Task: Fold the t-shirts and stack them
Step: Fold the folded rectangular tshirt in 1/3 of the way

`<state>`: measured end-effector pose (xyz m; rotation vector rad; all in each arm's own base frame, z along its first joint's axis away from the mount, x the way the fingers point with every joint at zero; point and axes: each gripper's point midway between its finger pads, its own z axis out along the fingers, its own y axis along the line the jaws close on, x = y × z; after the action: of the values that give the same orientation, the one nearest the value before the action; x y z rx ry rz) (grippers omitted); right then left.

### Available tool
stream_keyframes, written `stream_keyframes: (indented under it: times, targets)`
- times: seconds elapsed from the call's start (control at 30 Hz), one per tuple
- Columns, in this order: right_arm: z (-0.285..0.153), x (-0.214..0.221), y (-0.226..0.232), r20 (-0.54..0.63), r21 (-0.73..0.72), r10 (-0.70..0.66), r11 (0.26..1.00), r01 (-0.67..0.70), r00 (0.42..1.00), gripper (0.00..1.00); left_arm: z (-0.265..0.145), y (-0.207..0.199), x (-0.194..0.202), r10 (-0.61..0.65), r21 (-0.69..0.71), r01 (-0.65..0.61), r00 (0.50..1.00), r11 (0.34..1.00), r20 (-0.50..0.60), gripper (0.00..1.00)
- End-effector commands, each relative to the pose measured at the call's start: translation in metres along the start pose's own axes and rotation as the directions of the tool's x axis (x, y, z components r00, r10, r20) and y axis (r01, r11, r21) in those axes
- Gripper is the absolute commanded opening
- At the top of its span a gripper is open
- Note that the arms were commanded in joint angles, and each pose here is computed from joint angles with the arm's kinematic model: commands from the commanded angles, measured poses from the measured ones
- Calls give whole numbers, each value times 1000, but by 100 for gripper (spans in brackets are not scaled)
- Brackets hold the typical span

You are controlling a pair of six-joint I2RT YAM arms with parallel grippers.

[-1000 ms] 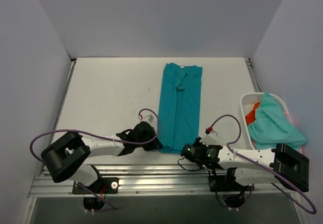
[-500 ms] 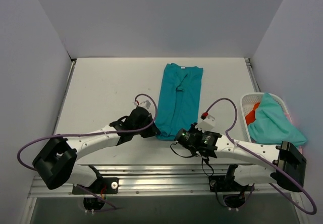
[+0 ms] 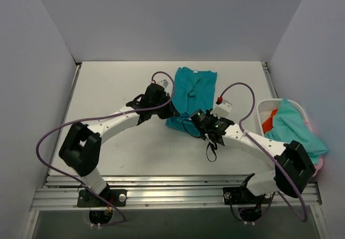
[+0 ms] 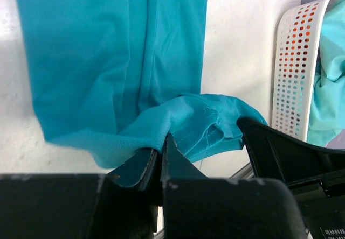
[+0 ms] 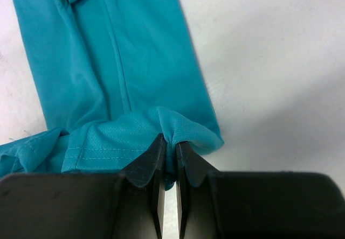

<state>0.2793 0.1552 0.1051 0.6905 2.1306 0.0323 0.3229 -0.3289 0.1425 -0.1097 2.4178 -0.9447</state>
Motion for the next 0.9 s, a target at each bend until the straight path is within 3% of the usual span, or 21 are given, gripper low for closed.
stream_keyframes:
  times: [0.0, 0.1, 0.4, 0.5, 0.6, 0.67, 0.7, 0.77, 0.87]
  targets:
    - [17, -25, 7, 39, 29, -40, 999, 39, 998, 0, 18, -10, -16, 21, 34, -20, 999, 999, -32, 8]
    - [34, -26, 15, 24, 46, -64, 997, 63, 998, 0, 30, -21, -33, 21, 63, -19, 999, 998, -27, 8]
    - [127, -26, 30, -56, 165, -89, 982, 97, 994, 0, 79, 5, -78, -23, 36, 23, 1000, 999, -14, 11]
    - [150, -34, 29, -61, 227, -87, 969, 99, 994, 2, 101, 26, -96, -50, 41, 51, 998, 998, -33, 21]
    - [161, -57, 31, -14, 270, -62, 961, 63, 998, 9, 110, 36, -120, -65, 80, 67, 998, 995, -24, 56]
    - [169, -71, 32, 10, 292, -71, 954, 65, 997, 41, 108, 29, -142, -53, 142, 54, 999, 988, -8, 89]
    - [169, -90, 36, 36, 306, -59, 951, 45, 998, 73, 118, 37, -141, -59, 140, 62, 998, 988, -28, 95]
    - [169, -106, 37, 64, 335, -73, 941, 48, 995, 91, 114, 27, -166, -50, 191, 50, 999, 980, -8, 94]
    - [162, -140, 57, 116, 299, -72, 954, 34, 991, 95, 115, 35, -182, -70, 181, 68, 998, 981, 6, 94]
